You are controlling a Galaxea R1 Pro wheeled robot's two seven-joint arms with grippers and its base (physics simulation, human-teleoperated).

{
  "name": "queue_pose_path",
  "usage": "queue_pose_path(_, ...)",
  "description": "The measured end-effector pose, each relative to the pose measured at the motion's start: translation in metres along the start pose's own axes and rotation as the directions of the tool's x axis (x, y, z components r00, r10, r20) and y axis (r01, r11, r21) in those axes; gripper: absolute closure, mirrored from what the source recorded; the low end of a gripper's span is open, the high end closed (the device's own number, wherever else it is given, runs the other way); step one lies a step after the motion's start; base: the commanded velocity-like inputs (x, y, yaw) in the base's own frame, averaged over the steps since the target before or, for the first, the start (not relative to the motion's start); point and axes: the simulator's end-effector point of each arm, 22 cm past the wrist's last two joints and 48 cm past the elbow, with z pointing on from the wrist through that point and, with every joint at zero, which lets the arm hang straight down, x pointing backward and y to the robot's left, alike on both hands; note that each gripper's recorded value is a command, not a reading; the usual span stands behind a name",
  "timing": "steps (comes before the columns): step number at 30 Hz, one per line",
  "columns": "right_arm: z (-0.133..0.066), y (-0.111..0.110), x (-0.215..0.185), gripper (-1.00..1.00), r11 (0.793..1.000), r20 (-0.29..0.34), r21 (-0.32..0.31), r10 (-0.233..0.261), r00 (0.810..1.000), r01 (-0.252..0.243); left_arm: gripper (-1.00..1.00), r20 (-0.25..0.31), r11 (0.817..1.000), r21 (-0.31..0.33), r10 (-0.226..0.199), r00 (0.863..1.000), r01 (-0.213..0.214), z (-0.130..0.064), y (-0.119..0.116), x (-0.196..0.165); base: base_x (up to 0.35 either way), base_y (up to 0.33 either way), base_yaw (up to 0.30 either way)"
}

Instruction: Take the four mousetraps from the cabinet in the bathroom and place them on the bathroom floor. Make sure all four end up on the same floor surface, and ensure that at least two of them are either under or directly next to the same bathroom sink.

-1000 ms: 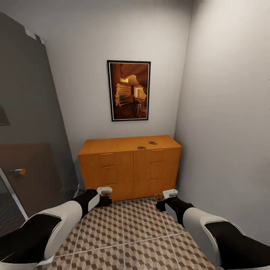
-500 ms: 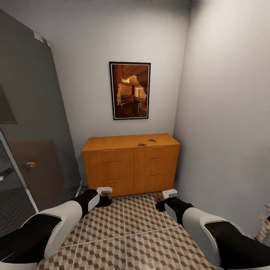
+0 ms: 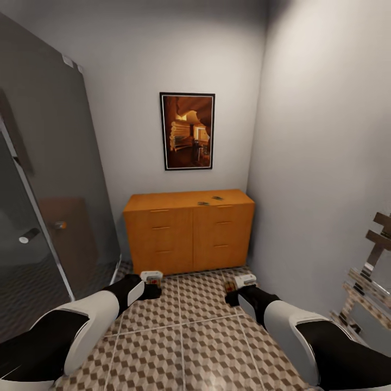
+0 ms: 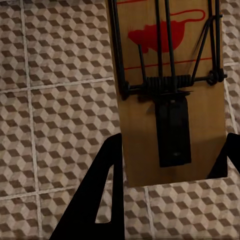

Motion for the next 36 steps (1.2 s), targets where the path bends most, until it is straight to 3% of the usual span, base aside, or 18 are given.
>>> queue_pose_path(22,0.0000,0.0010,0.0019,1.00,1.000,-0.007,-0.002,-0.001,1.000,0.001,1.00,0.000,1.000,0.000,-0.004,1.000,0.004,0.0000,0.0001,0.0001,-0.343,-0.022,0.003)
queue_pose_path(36,-0.0001,0.0018,0.0023,1.00,1.000,-0.010,-0.002,-0.002,1.000,0.002,1.00,0.000,1.000,-0.001,-0.002,1.000,0.002,0.0000,0.0005,0.0002,-0.343,0.000,0.261)
